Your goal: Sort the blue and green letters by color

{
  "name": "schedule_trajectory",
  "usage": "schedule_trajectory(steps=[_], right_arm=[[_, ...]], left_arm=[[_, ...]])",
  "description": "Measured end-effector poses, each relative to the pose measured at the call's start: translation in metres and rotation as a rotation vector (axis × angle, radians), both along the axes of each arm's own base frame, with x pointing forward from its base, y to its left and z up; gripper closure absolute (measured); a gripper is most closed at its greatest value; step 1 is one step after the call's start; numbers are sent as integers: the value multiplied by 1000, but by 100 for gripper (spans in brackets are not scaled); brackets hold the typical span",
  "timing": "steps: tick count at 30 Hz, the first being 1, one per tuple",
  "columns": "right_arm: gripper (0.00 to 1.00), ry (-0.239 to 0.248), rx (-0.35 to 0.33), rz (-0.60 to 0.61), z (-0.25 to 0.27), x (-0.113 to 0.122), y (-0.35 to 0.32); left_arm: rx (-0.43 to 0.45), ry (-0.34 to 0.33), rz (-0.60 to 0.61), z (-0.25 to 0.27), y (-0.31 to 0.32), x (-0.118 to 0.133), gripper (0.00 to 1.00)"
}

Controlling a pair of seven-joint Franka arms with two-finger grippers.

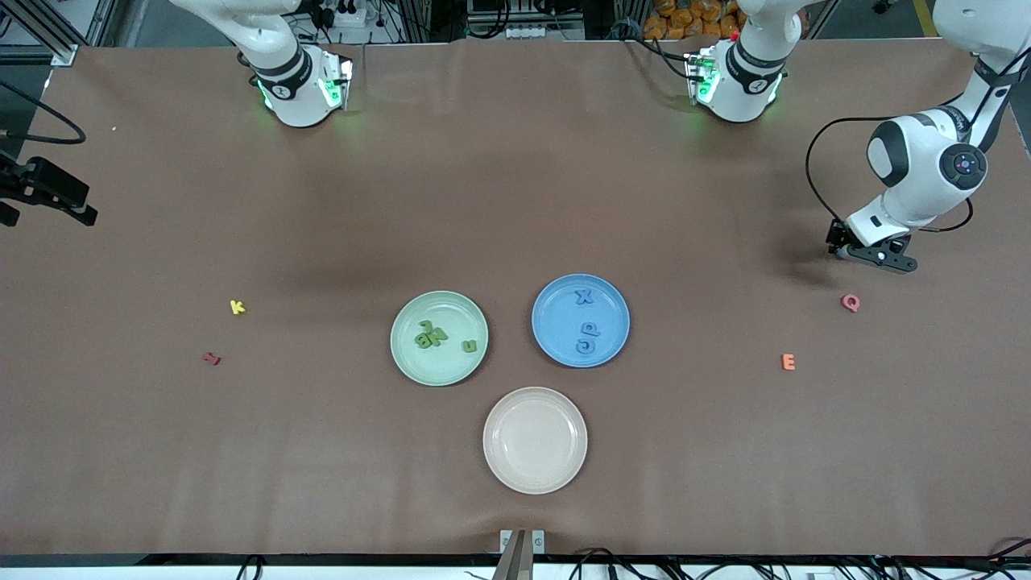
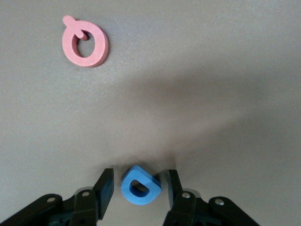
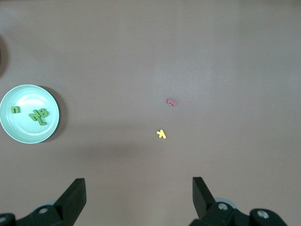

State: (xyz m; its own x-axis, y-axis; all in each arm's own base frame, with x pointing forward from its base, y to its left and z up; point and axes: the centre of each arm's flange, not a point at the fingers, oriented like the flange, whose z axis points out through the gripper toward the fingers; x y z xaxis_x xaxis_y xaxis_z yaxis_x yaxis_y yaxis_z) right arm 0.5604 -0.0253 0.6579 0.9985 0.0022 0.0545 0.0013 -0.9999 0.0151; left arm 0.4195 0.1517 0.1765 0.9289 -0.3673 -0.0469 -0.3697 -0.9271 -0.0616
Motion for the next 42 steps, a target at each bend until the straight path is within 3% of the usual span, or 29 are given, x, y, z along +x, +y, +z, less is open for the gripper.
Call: schedule_trajectory(steps=[14, 31, 42], right_arm=[[0, 0, 0, 0, 0, 0, 0], [0, 1, 0, 0, 0, 0, 0], [0, 4, 0, 0, -3, 1, 0]], left_arm=[[-1, 3, 1, -1, 0, -1, 47], [-2, 5, -1, -2, -1, -2, 62], [-2, 5, -1, -2, -1, -2, 62]])
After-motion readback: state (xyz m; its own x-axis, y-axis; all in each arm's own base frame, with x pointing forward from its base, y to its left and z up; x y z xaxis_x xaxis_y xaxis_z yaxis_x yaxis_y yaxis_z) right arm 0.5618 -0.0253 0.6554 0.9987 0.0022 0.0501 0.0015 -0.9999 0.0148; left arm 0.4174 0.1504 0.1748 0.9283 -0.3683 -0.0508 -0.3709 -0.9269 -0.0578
